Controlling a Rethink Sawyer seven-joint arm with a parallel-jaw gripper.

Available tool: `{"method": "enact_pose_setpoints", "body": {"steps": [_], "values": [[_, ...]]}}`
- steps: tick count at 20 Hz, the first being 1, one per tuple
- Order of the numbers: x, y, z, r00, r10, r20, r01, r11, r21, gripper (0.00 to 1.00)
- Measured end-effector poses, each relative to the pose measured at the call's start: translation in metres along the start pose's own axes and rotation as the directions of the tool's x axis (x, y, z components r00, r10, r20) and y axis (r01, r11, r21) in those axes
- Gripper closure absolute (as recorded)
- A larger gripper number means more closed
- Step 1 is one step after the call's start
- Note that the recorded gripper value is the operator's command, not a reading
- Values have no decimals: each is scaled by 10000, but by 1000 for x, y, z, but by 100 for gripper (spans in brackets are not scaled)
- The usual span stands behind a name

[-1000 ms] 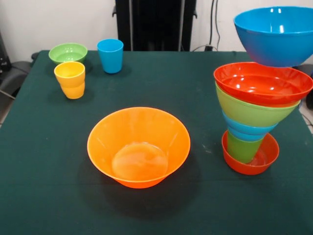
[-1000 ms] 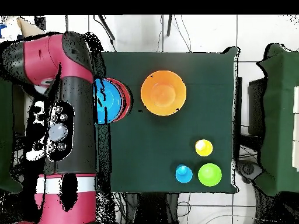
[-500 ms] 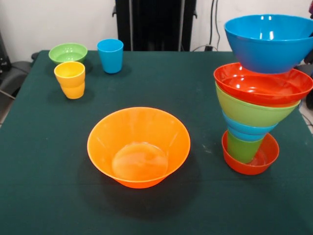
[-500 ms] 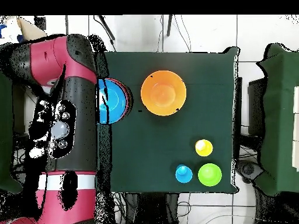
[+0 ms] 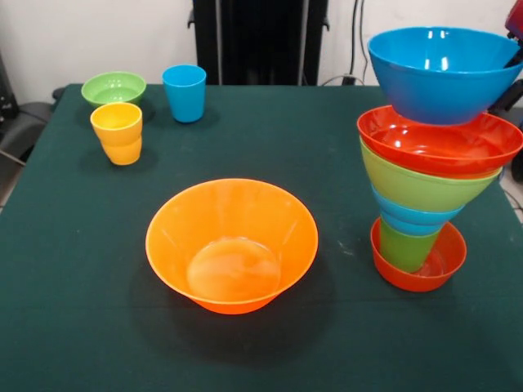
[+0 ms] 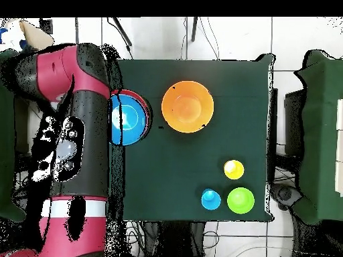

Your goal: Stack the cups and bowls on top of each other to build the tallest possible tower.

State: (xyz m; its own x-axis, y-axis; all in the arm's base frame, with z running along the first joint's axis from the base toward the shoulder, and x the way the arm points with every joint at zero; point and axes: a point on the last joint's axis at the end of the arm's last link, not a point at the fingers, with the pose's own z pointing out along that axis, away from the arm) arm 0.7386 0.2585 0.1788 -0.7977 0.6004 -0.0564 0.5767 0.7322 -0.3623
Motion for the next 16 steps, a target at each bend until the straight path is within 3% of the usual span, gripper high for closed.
{"method": "enact_pose_setpoints", "body": {"steps": [6, 16], "values": [[13, 7, 2, 9999, -162, 30, 162, 9999, 42, 100], [16, 16, 11, 9992, -198, 352, 212, 9989, -414, 100]]}}
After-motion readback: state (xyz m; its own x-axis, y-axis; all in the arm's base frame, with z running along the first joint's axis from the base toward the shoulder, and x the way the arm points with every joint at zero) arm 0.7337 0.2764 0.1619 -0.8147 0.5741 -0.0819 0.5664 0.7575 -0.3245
